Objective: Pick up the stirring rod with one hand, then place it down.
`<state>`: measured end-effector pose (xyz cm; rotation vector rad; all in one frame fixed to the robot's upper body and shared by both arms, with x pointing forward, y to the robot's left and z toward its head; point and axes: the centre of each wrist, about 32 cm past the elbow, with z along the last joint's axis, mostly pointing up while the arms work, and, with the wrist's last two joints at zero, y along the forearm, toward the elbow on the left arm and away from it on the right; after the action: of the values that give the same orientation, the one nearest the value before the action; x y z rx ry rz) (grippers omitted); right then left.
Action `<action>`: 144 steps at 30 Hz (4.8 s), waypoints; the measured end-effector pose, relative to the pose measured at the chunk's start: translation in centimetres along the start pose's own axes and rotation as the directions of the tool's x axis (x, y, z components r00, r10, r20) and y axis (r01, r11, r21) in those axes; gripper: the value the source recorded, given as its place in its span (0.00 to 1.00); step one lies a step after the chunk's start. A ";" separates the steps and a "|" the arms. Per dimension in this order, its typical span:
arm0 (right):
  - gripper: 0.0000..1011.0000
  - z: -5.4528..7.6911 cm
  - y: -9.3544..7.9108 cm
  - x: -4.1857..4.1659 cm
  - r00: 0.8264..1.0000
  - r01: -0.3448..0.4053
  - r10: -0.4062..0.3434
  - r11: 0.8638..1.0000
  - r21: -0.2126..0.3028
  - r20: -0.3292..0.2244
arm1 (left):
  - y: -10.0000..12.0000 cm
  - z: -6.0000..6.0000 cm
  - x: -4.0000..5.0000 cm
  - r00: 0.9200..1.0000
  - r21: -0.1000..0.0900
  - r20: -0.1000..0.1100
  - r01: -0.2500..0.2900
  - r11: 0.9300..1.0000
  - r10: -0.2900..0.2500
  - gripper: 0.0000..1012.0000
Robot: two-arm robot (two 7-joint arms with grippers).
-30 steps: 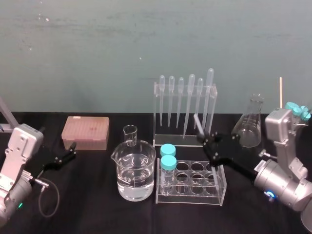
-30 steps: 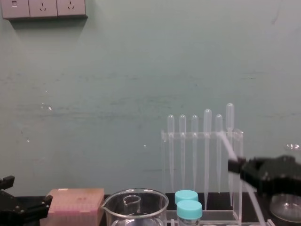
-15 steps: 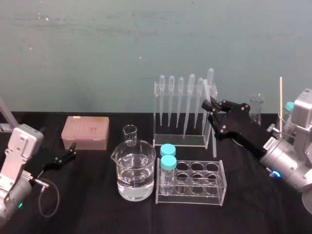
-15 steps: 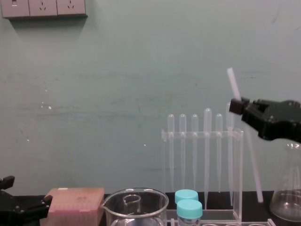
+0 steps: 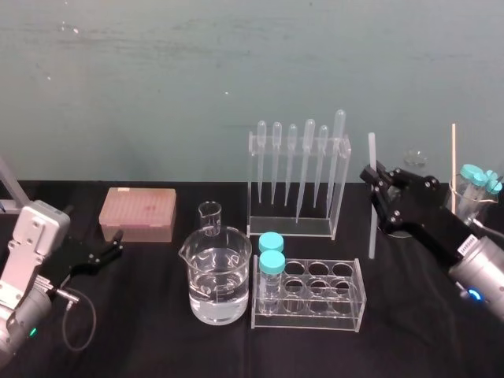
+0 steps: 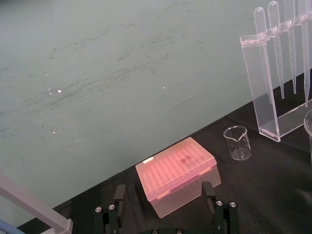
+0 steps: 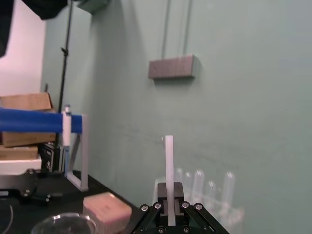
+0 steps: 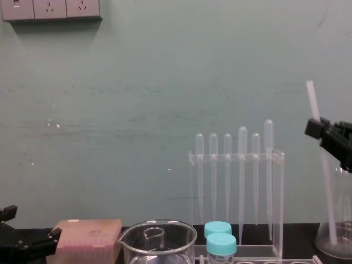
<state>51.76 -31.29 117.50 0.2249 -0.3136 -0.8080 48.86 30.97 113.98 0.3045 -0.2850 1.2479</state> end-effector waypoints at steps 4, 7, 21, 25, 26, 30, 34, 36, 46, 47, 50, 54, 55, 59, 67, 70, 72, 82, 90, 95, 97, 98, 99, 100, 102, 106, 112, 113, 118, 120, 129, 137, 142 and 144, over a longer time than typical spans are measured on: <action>0.07 -0.5 -0.9 -0.04 0.999 0.029 -0.030 0.999 -0.042 -0.028 | 0.0 0.0 0.00 1.000 0.000 0.000 0.000 1.000 0.000 0.99; 0.07 -0.5 -0.9 -0.03 0.999 0.033 -0.034 0.998 -0.045 -0.031 | 0.0 0.0 0.00 1.000 0.000 0.000 0.000 1.000 0.000 0.99; 0.07 -0.4 -0.8 -0.06 0.999 0.029 -0.030 0.999 -0.041 -0.026 | 0.0 0.0 0.00 1.000 0.000 0.000 0.000 1.000 0.000 0.99; 0.07 -0.4 -0.8 -0.06 0.999 0.028 -0.029 0.999 -0.040 -0.025 | 0.0 0.0 0.00 1.000 0.000 0.000 0.000 1.000 0.000 0.99; 0.07 -0.4 -0.8 -0.06 0.999 0.028 -0.029 0.999 -0.040 -0.024 | 0.0 0.0 0.00 1.000 0.000 0.000 0.000 1.000 0.000 0.99; 0.07 -0.4 -0.7 -0.07 0.999 0.027 -0.028 0.999 -0.040 -0.024 | 0.0 0.0 0.00 1.000 0.000 0.000 0.000 1.000 0.000 0.99; 0.07 -0.4 -0.7 -0.07 0.999 0.027 -0.027 0.999 -0.039 -0.023 | 0.0 0.0 0.00 1.000 0.000 0.000 0.000 1.000 0.000 0.99; 0.07 -0.4 -0.7 -0.07 0.999 0.026 -0.027 0.999 -0.039 -0.023 | 0.0 0.0 0.00 1.000 0.000 0.000 0.000 1.000 0.000 0.99; 0.07 -0.4 -0.7 -0.07 0.999 0.026 -0.027 0.999 -0.038 -0.022 | 0.0 0.0 0.00 1.000 0.000 0.000 0.000 1.000 0.000 0.99; 0.07 -0.4 -0.7 -0.07 0.999 0.026 -0.027 0.999 -0.038 -0.023 | 0.0 0.0 0.00 1.000 0.000 0.000 0.000 1.000 0.000 0.99; 0.07 -0.4 -0.7 -0.07 0.999 0.026 -0.027 0.999 -0.038 -0.022 | 0.0 0.0 0.00 1.000 0.000 0.000 0.000 1.000 0.000 0.99; 0.07 -0.4 -0.7 -0.07 0.999 0.026 -0.027 0.999 -0.038 -0.022 | 0.0 0.0 0.00 1.000 0.000 0.000 0.000 1.000 0.000 0.99; 0.07 -0.4 -0.7 -0.07 0.999 0.026 -0.027 0.999 -0.038 -0.022 | 0.0 0.0 0.00 1.000 0.000 0.000 0.000 1.000 0.000 0.99; 0.07 -0.4 -0.7 -0.07 0.999 0.026 -0.027 0.999 -0.038 -0.022 | 0.0 0.0 0.00 1.000 0.000 0.000 0.000 1.000 0.000 0.99; 0.07 -0.4 -0.7 -0.07 0.999 0.026 -0.027 0.999 -0.038 -0.022 | 0.0 0.0 0.00 1.000 0.000 0.000 0.000 1.000 0.000 0.99; 0.07 -0.4 -0.7 -0.07 0.999 0.026 -0.027 0.999 -0.038 -0.023 | 0.0 0.0 0.00 1.000 0.000 0.000 0.000 1.000 0.000 0.99; 0.07 -0.4 -0.7 -0.07 0.999 0.026 -0.027 0.999 -0.038 -0.022 | 0.0 0.0 0.00 1.000 0.000 0.000 0.000 1.000 0.000 0.99; 0.07 -0.4 -0.7 -0.07 0.999 0.026 -0.027 0.999 -0.038 -0.022 | 0.0 0.0 0.00 1.000 0.000 0.000 0.000 1.000 0.000 0.99; 0.07 -0.4 -0.7 -0.07 0.999 0.026 -0.027 0.999 -0.038 -0.023 | 0.0 0.0 0.00 1.000 0.000 0.000 0.000 1.000 0.000 0.99; 0.07 -0.4 -0.7 -0.07 0.999 0.026 -0.027 0.999 -0.038 -0.023 | 0.0 0.0 0.00 1.000 0.000 0.000 0.000 1.000 0.000 0.99; 0.07 -0.4 -0.7 -0.07 0.999 0.026 -0.027 0.999 -0.038 -0.023 | 0.0 0.0 0.00 1.000 0.000 0.000 0.000 1.000 0.000 0.99; 0.07 -0.4 -0.7 -0.07 0.999 0.026 -0.027 0.999 -0.038 -0.023 | 0.0 0.0 0.00 1.000 0.000 0.000 0.000 1.000 0.000 0.99; 0.07 -0.4 -0.7 -0.07 0.999 0.026 -0.027 0.999 -0.038 -0.023 | 0.0 0.0 0.00 1.000 0.000 0.000 0.000 1.000 0.000 0.99; 0.07 -0.4 -0.7 -0.07 0.999 0.026 -0.027 0.999 -0.038 -0.022 | 0.0 0.0 0.00 1.000 0.000 0.000 0.000 1.000 0.000 0.99; 0.07 -0.4 -0.7 -0.07 0.999 0.026 -0.027 0.999 -0.038 -0.023 | 0.0 0.0 0.00 1.000 0.000 0.000 0.000 1.000 0.000 0.99; 0.07 -0.4 -0.7 -0.07 0.999 0.026 -0.027 0.999 -0.038 -0.022 | 0.0 0.0 0.00 1.000 0.000 0.000 0.000 1.000 0.000 0.99; 0.07 -0.4 -0.7 -0.07 0.999 0.026 -0.027 0.999 -0.038 -0.023 | 0.0 0.0 0.00 1.000 0.000 0.000 0.000 1.000 0.000 0.99; 0.07 -0.4 -0.7 -0.07 0.999 0.026 -0.027 0.999 -0.038 -0.022 | 0.0 0.0 0.00 1.000 0.000 0.000 0.000 1.000 0.000 0.99; 0.07 -0.4 -0.7 -0.07 0.999 0.026 -0.027 0.999 -0.038 -0.023 | 0.0 0.0 0.00 1.000 0.000 0.000 0.000 1.000 0.000 0.99; 0.07 -0.4 -0.7 -0.07 0.999 0.026 -0.027 0.999 -0.038 -0.023 | 0.0 0.0 0.00 1.000 0.000 0.000 0.000 1.000 0.000 0.99; 0.07 -0.4 -0.7 -0.07 0.999 0.026 -0.027 0.999 -0.038 -0.023 | 0.0 0.0 0.00 1.000 0.000 0.000 0.000 1.000 0.000 0.99; 0.07 -0.4 -0.7 -0.07 0.999 0.026 -0.027 0.999 -0.038 -0.022 | 0.0 0.0 0.00 1.000 0.000 0.000 0.000 1.000 0.000 0.99; 0.07 -0.4 -0.7 -0.07 0.999 0.026 -0.027 0.999 -0.038 -0.023 | 0.0 0.0 0.00 1.000 0.000 0.000 0.000 1.000 0.000 0.99; 0.07 -0.4 -0.7 -0.07 0.999 0.026 -0.027 0.999 -0.038 -0.023 | 0.0 0.0 0.00 1.000 0.000 0.000 0.000 1.000 0.000 0.99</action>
<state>51.37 -31.68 116.90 0.2031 -0.2739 -0.8364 48.86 30.97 113.98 0.3045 -0.2851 1.2479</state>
